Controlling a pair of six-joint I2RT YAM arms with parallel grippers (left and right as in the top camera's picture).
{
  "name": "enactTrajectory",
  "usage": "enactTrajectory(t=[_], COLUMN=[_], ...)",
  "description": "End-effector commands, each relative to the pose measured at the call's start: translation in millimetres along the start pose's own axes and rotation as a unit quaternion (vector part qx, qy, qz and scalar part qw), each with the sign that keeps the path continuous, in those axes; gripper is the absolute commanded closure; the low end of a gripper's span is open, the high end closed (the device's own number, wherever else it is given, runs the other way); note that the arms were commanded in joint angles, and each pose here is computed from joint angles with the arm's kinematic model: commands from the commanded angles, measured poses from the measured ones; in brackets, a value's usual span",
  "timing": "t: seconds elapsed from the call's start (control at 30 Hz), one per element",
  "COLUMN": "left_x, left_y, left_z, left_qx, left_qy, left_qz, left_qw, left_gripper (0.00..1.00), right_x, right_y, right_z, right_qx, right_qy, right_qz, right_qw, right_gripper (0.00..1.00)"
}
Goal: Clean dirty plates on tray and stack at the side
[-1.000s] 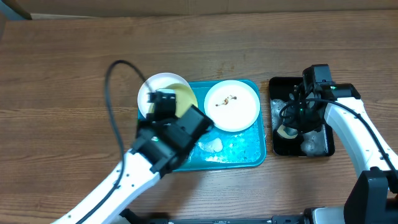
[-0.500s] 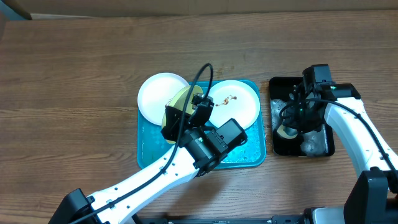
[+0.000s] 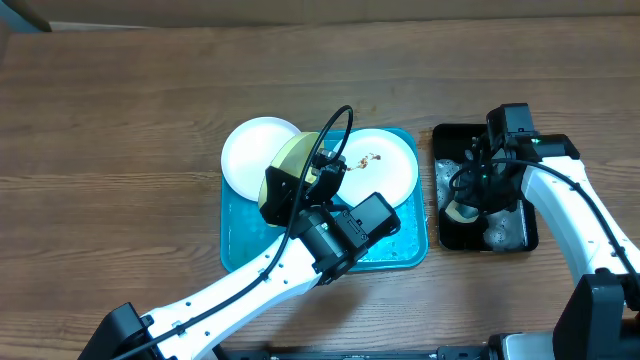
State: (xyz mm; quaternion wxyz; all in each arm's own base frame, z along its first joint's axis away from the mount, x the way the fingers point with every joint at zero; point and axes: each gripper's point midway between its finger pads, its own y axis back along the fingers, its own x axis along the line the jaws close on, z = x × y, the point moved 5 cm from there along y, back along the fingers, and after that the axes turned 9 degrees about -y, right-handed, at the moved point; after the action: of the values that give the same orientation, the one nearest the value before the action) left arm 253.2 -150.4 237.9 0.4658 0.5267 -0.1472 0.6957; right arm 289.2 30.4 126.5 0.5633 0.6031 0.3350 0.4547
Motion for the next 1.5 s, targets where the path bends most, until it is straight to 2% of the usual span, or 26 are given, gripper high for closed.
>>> enactTrajectory(t=[0.0, 0.3, 0.5, 0.57, 0.67, 0.8, 0.97, 1.13, 1.3, 1.47], left_x=[5.8, -1.8, -29.6, -36.9, -34.1, -38.1, -27.1, -5.1, 31.4, 62.8], left_y=[3.1, 3.0, 6.6, 7.6, 0.6, -11.7, -32.7, -45.3, -58.0, -89.8], left_z=[7.2, 4.8, -5.6, -14.1, -26.5, -34.9, -47.2, -48.6, -50.0, -80.8], left_qx=[-0.011, -0.002, 0.045, 0.079, 0.129, 0.196, 0.254, 0.256, 0.216, 0.234], left_qy=[0.011, 0.025, 0.071, 0.102, 0.176, 0.252, 0.304, 0.341, 0.383, 0.429], left_qz=[0.016, -0.015, -0.131, -0.164, -0.160, -0.193, -0.202, -0.260, -0.321, -0.329], left_qw=[1.000, 1.000, 0.988, 0.978, 0.963, 0.928, 0.896, 0.866, 0.839, 0.809], left_gripper=[0.96, 0.96, 0.96, 0.96, 0.96, 0.96, 0.96, 0.96, 0.96, 0.96], right_x=[3.6, 3.5, 3.2, 2.2, 1.8, 2.0, 0.4, -1.1, -0.9, -1.3], right_y=[9.7, 9.6, 9.7, 9.6, 9.6, 9.5, 9.6, 9.7, 9.7, 9.7], right_z=[4.7, 4.6, 3.0, 0.7, -0.1, 0.5, 2.1, 3.6, 4.2, 4.2], right_qx=[-0.018, -0.018, -0.014, -0.008, -0.006, -0.007, -0.013, -0.018, -0.019, -0.020], right_qy=[0.004, 0.003, 0.001, 0.001, 0.000, 0.001, 0.001, 0.001, 0.002, 0.003], right_qz=[0.011, 0.011, 0.011, 0.008, 0.008, 0.008, 0.001, -0.006, -0.005, -0.007], right_qw=[1.000, 1.000, 1.000, 1.000, 1.000, 1.000, 1.000, 1.000, 1.000, 1.000], right_gripper=[0.96, 0.96, 0.96, 0.96, 0.96, 0.96, 0.96, 0.96, 0.96, 0.96])
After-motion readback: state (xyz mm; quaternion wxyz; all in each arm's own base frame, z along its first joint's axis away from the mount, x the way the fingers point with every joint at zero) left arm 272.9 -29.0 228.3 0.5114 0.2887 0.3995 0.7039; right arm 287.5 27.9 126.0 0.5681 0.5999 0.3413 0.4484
